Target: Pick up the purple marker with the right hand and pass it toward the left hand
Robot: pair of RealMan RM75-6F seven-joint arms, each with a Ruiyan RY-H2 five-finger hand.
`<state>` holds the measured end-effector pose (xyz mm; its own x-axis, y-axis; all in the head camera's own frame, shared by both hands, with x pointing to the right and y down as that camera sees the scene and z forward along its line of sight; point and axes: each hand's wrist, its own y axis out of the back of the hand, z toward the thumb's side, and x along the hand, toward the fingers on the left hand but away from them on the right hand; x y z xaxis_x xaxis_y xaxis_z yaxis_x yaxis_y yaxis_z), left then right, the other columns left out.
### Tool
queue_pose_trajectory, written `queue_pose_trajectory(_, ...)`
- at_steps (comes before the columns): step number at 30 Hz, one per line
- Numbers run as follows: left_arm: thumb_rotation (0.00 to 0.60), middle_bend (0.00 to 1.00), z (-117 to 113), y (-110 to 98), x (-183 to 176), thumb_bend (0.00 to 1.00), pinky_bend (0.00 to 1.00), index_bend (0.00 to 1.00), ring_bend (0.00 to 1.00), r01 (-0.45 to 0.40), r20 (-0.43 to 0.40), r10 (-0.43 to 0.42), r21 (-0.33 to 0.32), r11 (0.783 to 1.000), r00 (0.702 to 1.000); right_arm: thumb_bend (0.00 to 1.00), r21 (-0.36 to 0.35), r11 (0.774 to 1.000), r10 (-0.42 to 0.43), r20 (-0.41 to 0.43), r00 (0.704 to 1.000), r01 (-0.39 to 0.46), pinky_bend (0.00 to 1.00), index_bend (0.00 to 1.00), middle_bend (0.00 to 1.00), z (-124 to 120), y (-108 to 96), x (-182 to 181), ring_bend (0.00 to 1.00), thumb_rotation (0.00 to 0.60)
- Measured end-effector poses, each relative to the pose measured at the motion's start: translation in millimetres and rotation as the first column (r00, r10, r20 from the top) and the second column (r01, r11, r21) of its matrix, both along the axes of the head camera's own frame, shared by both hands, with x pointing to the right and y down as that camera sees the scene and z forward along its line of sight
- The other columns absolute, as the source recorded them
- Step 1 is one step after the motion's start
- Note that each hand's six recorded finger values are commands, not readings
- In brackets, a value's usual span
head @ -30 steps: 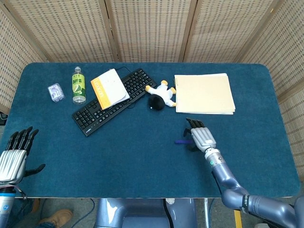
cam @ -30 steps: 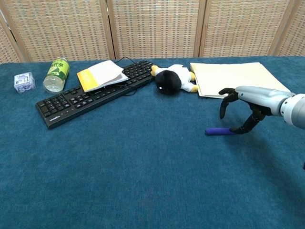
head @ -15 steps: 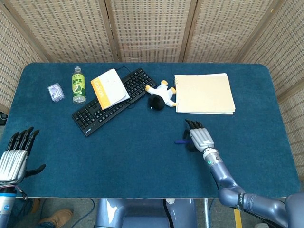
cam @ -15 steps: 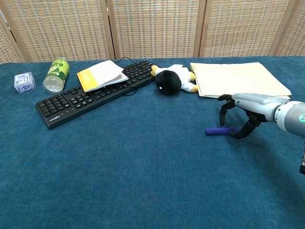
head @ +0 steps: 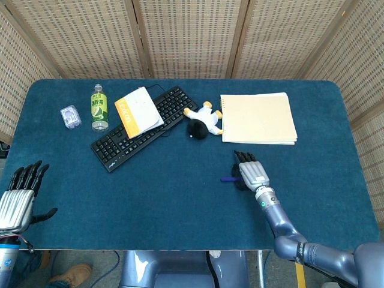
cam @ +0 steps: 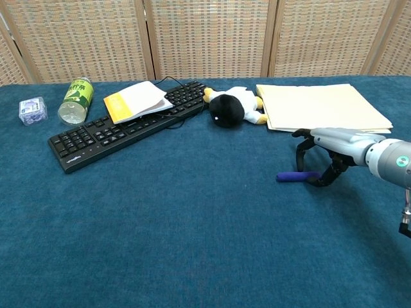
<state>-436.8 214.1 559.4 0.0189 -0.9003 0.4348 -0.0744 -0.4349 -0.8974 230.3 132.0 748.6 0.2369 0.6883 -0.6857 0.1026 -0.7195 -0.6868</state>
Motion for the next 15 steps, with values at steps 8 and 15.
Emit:
queue_pose_trajectory(8, 0.600, 0.00, 0.5, 0.0, 0.6, 0.00, 0.00, 0.00, 0.00, -0.001, 0.000, 0.001, -0.002, 1.000, 1.000, 0.53, -0.011, 1.000, 0.007, -0.004, 1.000, -0.007, 0.00, 0.53, 0.00, 2.2, -0.3, 2.0, 0.00, 0.600)
queue_pose_trajectory(15, 0.600, 0.00, 1.6, 0.4, 1.1, 0.00, 0.00, 0.00, 0.00, -0.003, 0.003, 0.003, -0.007, 1.000, 1.000, 0.55, -0.015, 1.000, 0.020, 0.001, 1.000, -0.020, 0.00, 0.58, 0.00, 1.7, -1.7, 4.0, 0.00, 0.600)
